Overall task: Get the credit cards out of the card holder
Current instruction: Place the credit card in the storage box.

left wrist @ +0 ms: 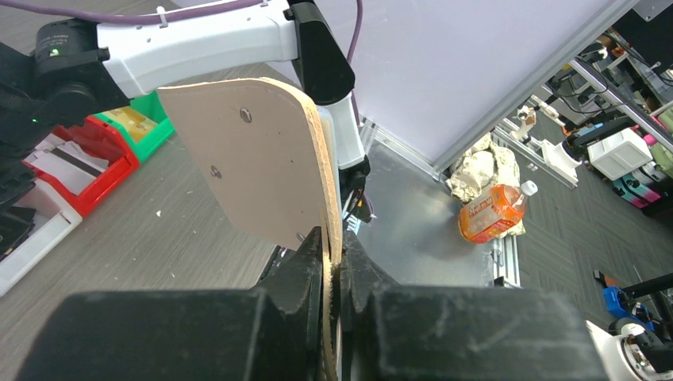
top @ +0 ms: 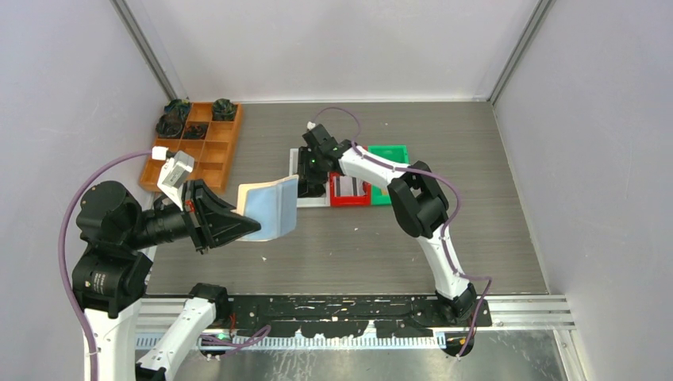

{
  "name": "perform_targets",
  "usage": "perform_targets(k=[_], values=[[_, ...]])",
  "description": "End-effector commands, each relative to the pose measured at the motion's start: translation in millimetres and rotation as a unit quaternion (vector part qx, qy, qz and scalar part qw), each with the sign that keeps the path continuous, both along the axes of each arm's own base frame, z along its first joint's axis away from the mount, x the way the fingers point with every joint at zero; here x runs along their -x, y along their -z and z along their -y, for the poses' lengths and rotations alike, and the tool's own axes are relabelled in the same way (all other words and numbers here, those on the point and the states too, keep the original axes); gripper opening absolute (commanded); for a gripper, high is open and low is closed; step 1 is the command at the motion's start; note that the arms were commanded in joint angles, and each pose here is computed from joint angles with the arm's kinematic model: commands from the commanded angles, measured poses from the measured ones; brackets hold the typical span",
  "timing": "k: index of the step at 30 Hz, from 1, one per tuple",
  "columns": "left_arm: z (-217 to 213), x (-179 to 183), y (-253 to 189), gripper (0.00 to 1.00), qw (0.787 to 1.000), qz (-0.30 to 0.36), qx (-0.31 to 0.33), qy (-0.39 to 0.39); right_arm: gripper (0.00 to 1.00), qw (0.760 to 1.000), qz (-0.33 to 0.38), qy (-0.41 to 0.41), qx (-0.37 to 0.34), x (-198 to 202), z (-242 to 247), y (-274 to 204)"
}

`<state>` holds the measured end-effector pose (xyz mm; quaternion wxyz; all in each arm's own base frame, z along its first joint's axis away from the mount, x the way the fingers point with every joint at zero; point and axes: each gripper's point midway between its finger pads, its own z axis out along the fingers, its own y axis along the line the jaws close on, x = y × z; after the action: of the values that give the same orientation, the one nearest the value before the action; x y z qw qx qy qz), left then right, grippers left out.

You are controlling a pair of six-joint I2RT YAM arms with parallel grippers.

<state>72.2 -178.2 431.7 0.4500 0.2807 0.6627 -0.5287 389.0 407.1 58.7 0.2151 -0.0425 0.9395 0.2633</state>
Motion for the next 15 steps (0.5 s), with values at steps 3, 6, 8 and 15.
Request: perform_targets(k=[3,6,8,15], values=[[-0.6,6.4,-11.3,0.0,0.999,0.035,0.005,0.006,0.5,0.995,0.095,0.021,-0.038,-5.8,9.7,-89.2],[-0.2,5.0,-11.1,0.0,0.999,0.033,0.006,0.006,0.51,0.991,0.126,0.014,-0.045,2.2,11.2,-122.8],[-0.2,5.3,-10.8,0.0,0.999,0.033,0.007,0.006,0.53,0.988,0.143,0.011,-0.058,8.9,9.9,-146.0],[0.3,6.2,-9.2,0.0,0.999,0.03,0.006,0.011,0.69,0.969,0.208,-0.014,-0.133,48.2,14.1,-245.8]])
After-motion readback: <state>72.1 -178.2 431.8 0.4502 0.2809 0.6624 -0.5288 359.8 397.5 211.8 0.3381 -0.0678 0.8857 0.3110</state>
